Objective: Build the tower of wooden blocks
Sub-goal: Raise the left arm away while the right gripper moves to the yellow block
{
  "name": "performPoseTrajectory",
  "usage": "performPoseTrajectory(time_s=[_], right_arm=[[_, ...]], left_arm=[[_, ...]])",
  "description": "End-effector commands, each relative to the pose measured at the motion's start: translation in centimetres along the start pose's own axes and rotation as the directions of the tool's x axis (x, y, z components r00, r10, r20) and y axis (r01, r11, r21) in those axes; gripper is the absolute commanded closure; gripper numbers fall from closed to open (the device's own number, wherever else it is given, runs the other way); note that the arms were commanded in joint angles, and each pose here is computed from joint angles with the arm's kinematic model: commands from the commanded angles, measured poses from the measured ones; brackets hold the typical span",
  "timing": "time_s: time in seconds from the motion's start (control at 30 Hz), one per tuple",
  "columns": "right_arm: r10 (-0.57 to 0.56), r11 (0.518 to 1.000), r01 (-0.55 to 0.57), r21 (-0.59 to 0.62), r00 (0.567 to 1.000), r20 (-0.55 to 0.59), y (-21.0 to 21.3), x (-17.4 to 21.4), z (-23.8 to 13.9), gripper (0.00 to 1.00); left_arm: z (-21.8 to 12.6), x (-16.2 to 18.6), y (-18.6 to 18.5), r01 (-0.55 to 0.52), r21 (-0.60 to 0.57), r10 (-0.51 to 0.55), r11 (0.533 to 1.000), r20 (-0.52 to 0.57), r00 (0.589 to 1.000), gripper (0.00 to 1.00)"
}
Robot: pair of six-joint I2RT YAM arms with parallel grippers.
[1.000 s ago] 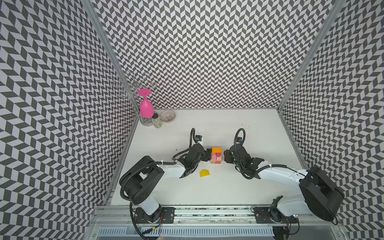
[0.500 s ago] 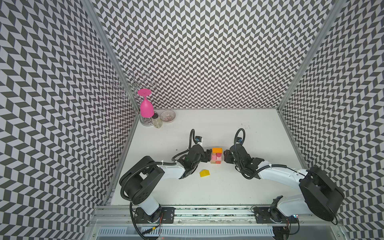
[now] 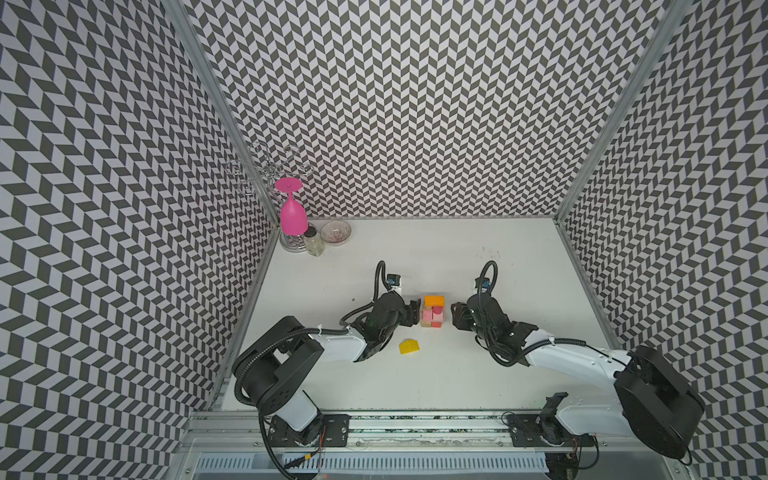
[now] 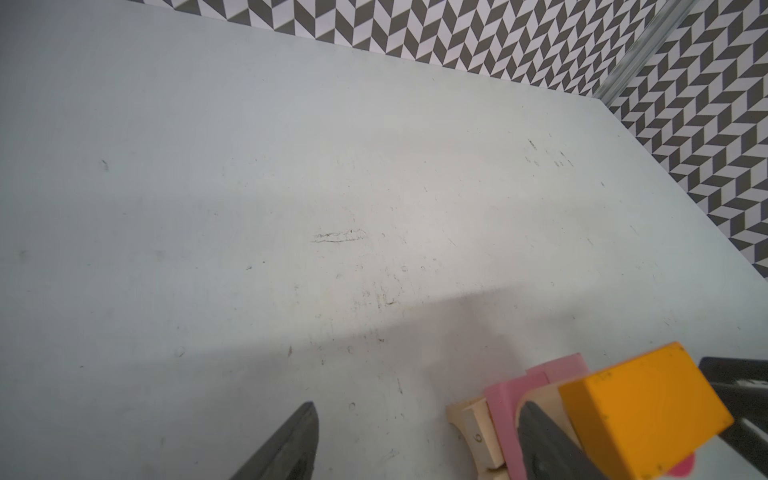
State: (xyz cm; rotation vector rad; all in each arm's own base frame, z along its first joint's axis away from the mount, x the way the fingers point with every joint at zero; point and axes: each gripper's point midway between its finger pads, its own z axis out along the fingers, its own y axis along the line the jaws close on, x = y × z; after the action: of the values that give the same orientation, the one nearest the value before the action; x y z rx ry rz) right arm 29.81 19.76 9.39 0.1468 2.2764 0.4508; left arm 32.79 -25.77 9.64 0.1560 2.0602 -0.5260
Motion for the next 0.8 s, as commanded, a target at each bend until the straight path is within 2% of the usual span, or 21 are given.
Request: performPoseTrajectory(time_s=[0.0, 0.07, 0.17, 0.27, 0.33, 0.4, 0.43, 0.47, 0.5, 0.67, 0.77], right_arm=[[-0.023, 0.998, 0.029, -0.063, 0.995, 0.096, 1.8, -2.2, -2.0, 0.42], [-0.032, 0.997, 0.041, -0.06, 0.99, 0.14, 2.2, -2.8, -3.5, 0.38], [-0.041, 0.989, 0.068, -0.128, 0.977, 0.207, 3.7, -3.3, -5.9, 0.29], [-0.045, 0.976, 0.086, -0.199, 0.978, 0.204, 5.6, -2.9, -6.9, 0.26], [-0.065, 0.968, 0.108, -0.228, 0.98, 0.188, 7.4, -2.2, -7.4, 0.24], [-0.102, 0.957, 0.144, -0.252, 0.98, 0.17, 9.4, -1.3, -7.7, 0.19], [-0.134, 0.949, 0.171, -0.266, 0.979, 0.153, 10.6, -0.6, -7.6, 0.18], [-0.165, 0.943, 0.196, -0.269, 0.977, 0.132, 11.4, 0.2, -7.5, 0.17], [-0.198, 0.939, 0.22, -0.263, 0.974, 0.107, 12.1, 1.0, -7.3, 0.17], [-0.349, 0.911, 0.338, -0.235, 0.937, -0.005, 13.7, 5.4, -5.7, 0.16], [-0.404, 0.88, 0.378, -0.286, 0.914, -0.036, 14.1, 7.9, -5.1, 0.15]], left_arm=[[-2.2, -3.2, 1.6, 0.033, -0.069, -0.025, 0.997, 0.123, 0.992, 0.22], [-4.0, -4.8, 3.2, 0.052, -0.116, -0.03, 0.992, 0.18, 0.983, 0.21], [-7.8, -7.3, 6.7, 0.108, -0.214, -0.043, 0.971, 0.286, 0.957, 0.19], [-11.8, -9.0, 11.5, 0.201, -0.334, -0.062, 0.921, 0.384, 0.921, 0.1], [-14.5, -8.8, 15.5, 0.288, -0.456, -0.07, 0.842, 0.437, 0.897, 0.02], [-16.7, -7.7, 18.9, 0.389, -0.546, -0.092, 0.742, 0.492, 0.866, 0.0], [-17.4, -7.1, 20.0, 0.425, -0.557, -0.094, 0.714, 0.526, 0.845, 0.0], [-17.8, -6.7, 20.6, 0.45, -0.549, -0.101, 0.704, 0.55, 0.829, 0.0], [-17.7, -6.9, 20.6, 0.446, -0.534, -0.115, 0.719, 0.541, 0.833, 0.0], [-18.6, -6.7, 21.3, 0.482, -0.516, -0.131, 0.708, 0.575, 0.808, 0.0], [-18.6, -6.6, 21.2, 0.48, -0.508, -0.134, 0.715, 0.575, 0.807, 0.0]])
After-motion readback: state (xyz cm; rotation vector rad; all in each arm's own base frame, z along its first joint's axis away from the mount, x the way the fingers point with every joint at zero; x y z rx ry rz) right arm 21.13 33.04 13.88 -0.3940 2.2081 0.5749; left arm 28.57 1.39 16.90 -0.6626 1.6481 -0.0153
